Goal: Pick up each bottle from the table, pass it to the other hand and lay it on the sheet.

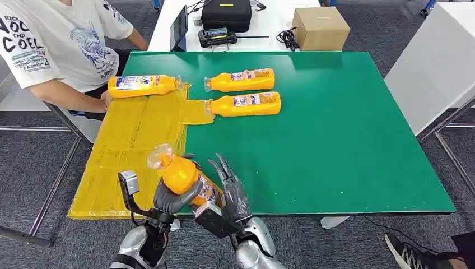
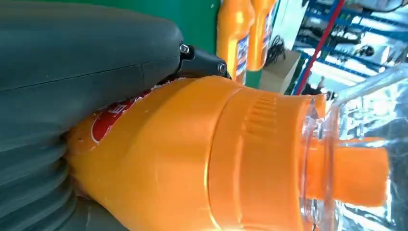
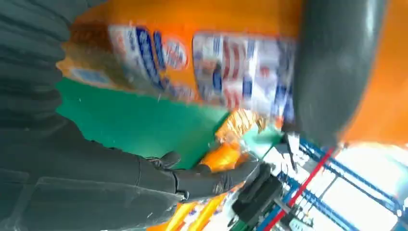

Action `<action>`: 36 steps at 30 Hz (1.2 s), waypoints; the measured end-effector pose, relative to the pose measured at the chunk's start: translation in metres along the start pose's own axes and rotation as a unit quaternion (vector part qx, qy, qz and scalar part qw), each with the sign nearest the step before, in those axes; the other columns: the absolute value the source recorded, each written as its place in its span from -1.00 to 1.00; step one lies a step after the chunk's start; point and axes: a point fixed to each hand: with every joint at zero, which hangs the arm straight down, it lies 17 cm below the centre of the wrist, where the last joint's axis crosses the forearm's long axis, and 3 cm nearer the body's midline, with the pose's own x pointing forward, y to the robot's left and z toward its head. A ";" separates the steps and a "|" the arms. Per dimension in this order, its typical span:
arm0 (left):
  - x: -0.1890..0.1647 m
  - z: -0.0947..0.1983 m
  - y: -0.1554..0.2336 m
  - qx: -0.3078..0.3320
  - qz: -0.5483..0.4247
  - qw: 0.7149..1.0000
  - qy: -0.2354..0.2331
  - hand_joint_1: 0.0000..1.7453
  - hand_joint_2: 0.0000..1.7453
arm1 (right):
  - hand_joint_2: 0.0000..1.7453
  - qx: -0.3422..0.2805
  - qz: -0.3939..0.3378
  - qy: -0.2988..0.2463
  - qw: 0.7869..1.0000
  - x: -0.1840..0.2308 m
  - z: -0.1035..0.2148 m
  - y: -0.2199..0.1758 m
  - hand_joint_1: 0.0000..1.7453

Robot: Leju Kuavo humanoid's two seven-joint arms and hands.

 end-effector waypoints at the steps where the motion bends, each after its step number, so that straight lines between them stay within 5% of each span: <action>1: 0.001 0.000 0.001 0.003 -0.001 1.000 -0.002 1.00 1.00 | -1.00 -0.007 -0.003 0.000 1.000 0.001 -0.002 -0.004 -1.00; 12: 0.007 0.000 0.018 0.035 0.005 0.999 -0.011 1.00 1.00 | -1.00 -0.072 -0.030 -0.008 0.997 0.015 -0.012 -0.044 -1.00; 27: 0.074 -0.016 0.070 0.139 -0.167 0.967 -0.133 1.00 1.00 | -1.00 -0.125 -0.113 -0.072 0.983 0.066 -0.015 -0.086 -1.00; 29: 0.097 -0.016 0.075 0.162 -0.250 0.938 -0.177 1.00 1.00 | -1.00 -0.135 -0.128 -0.090 0.978 0.076 -0.014 -0.093 -1.00; 32: 0.154 -0.019 0.071 0.189 -0.430 0.842 -0.266 1.00 1.00 | -1.00 -0.141 -0.156 -0.111 0.971 0.092 -0.017 -0.104 -1.00; 36: 0.194 -0.027 0.060 0.189 -0.574 0.730 -0.319 1.00 1.00 | -1.00 -0.138 -0.177 -0.137 0.965 0.113 -0.021 -0.109 -1.00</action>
